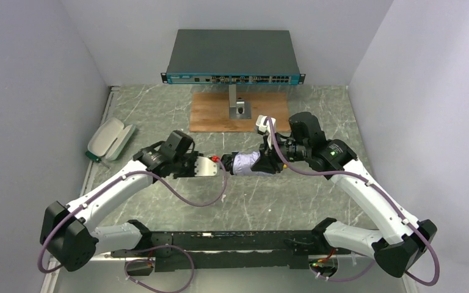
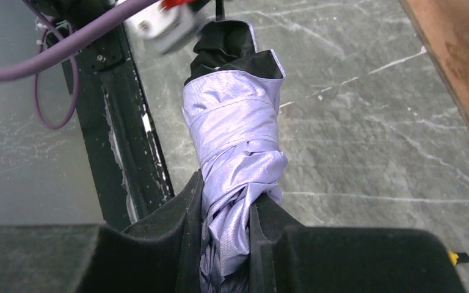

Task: Open the umbrella

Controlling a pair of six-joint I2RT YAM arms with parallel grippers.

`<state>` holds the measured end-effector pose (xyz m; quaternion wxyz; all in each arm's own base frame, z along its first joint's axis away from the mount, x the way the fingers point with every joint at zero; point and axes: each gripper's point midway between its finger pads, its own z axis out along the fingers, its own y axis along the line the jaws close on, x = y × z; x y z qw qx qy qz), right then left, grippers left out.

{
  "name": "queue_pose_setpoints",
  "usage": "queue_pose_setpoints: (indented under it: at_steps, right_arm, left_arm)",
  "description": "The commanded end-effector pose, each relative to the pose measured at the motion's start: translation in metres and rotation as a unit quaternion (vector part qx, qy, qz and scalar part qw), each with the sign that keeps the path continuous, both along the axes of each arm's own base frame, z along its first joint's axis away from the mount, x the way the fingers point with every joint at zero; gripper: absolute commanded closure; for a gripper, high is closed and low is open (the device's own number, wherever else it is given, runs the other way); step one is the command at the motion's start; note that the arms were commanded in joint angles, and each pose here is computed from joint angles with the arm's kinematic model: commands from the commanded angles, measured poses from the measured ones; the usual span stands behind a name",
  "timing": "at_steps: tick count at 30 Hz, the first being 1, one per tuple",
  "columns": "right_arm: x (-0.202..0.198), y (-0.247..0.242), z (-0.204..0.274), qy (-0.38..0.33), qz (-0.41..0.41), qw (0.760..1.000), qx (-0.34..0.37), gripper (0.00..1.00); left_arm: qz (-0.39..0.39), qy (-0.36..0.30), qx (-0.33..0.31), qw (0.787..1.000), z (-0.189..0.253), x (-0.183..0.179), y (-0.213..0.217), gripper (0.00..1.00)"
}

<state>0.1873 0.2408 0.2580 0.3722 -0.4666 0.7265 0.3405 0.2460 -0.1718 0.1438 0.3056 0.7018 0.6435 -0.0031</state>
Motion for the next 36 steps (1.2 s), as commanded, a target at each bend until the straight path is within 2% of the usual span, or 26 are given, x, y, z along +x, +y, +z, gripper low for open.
queue_pose_setpoints:
  at_steps: [1,9,12,16,18,21,25,27,32,34,36]
  right_arm:
    - [-0.004,-0.008,0.035,-0.056,0.002,0.998,0.026,1.00]
    - [-0.028,-0.052,0.000,-0.052,0.002,0.998,-0.040,1.00]
    - [-0.034,-0.056,-0.002,-0.052,0.008,0.998,-0.041,1.00]
    - [-0.032,-0.050,0.006,-0.051,0.011,0.998,-0.025,1.00]
    - [-0.031,-0.044,0.012,-0.047,0.013,0.999,-0.007,1.00]
    - [-0.025,-0.034,0.020,-0.041,0.006,0.999,0.022,1.00]
    - [-0.016,-0.023,0.028,-0.031,0.000,0.998,0.051,1.00]
    - [-0.012,-0.022,0.029,-0.047,-0.001,0.997,0.055,1.00]
    - [-0.008,-0.021,0.043,-0.147,0.030,0.986,0.070,1.00]
    - [-0.007,-0.016,0.049,-0.138,0.034,0.987,0.078,1.00]
    - [-0.011,-0.010,0.048,-0.091,0.047,0.991,0.082,1.00]
  left_arm:
    - [0.072,-0.025,0.086,0.993,-0.025,0.014,0.081,0.65]
    - [0.136,-0.029,0.144,0.980,-0.048,0.014,0.214,0.67]
    - [0.149,-0.023,0.140,0.979,-0.044,0.017,0.229,0.67]
    - [0.141,-0.024,0.123,0.982,-0.037,0.024,0.224,0.66]
    - [0.133,-0.023,0.082,0.987,-0.023,0.026,0.207,0.56]
    - [0.103,-0.005,-0.009,0.995,0.005,0.021,0.163,0.31]
    - [0.043,0.015,-0.156,0.987,0.058,0.001,0.089,0.02]
    - [0.007,0.018,-0.207,0.978,0.086,-0.010,0.058,0.00]
    - [-0.029,0.054,-0.300,0.952,0.143,-0.035,-0.007,0.00]
    - [-0.043,0.071,-0.328,0.941,0.165,-0.043,-0.029,0.00]
    - [-0.055,0.063,-0.348,0.934,0.185,-0.047,-0.046,0.00]
